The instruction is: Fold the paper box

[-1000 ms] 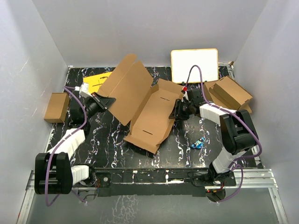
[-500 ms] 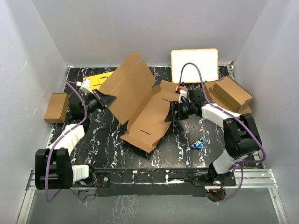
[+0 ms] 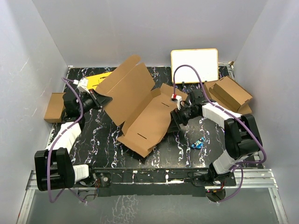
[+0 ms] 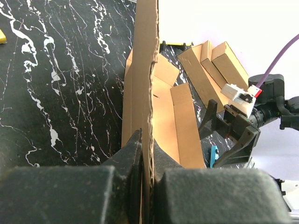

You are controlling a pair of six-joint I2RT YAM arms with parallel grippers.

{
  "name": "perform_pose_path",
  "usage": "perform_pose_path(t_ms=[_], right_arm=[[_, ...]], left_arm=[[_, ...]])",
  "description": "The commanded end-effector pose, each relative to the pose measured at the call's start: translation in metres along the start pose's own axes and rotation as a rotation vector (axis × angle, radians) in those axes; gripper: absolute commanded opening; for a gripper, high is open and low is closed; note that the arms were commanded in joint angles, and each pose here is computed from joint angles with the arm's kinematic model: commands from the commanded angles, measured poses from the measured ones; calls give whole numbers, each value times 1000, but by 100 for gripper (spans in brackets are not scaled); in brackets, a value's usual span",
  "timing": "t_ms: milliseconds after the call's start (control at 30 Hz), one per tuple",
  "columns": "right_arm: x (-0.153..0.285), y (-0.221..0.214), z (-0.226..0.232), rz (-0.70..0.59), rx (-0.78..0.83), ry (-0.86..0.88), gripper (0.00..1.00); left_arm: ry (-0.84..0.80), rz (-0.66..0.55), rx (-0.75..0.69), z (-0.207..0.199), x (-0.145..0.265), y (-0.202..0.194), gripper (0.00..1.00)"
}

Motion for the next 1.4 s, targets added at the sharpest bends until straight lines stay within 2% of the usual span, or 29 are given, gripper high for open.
perform_pose_path(t_ms=[0, 200, 333, 467, 633, 700, 767, 867, 967, 1133, 1367], right_arm=[[22, 9, 3, -51, 184, 11, 92], [48, -8, -4, -18, 202, -35, 92], [73, -10, -7, -62, 219, -71, 92], [100, 9, -13, -117, 278, -122, 92], [128, 75, -17, -292, 449, -147, 93], [134, 99, -20, -387, 502, -153, 98], [135, 114, -25, -484, 569, -128, 99], [132, 126, -33, -557, 554, -68, 99], [130, 132, -47, -535, 535, -49, 99], [133, 129, -65, -426, 550, -192, 99], [133, 123, -89, -338, 544, -317, 99]], left_arm=[[-81, 18, -74, -22, 9, 9, 0], [-98, -10, -89, -26, 16, 8, 0], [-122, -16, -101, -30, 19, 7, 0], [-149, -15, -129, -35, 19, 10, 0], [-187, -12, -200, -40, 21, 13, 0], [-202, -11, -238, -44, 21, 17, 0], [-211, -11, -279, -49, 21, 22, 0], [-211, -17, -338, -56, 23, 29, 0], [-229, -26, -391, -66, 27, 34, 0], [-248, -26, -422, -77, 31, 38, 0], [-283, -31, -470, -94, 37, 45, 0]])
Point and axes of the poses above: each gripper's point midway between its finger pads, its own x axis back along the fingers, its own z axis along the line the jaws close on, y = z × x, the point moved 9 cm from there along x, back along the fingers, and after that the axes turned 11 degrees about x, right-handed, at the moved point
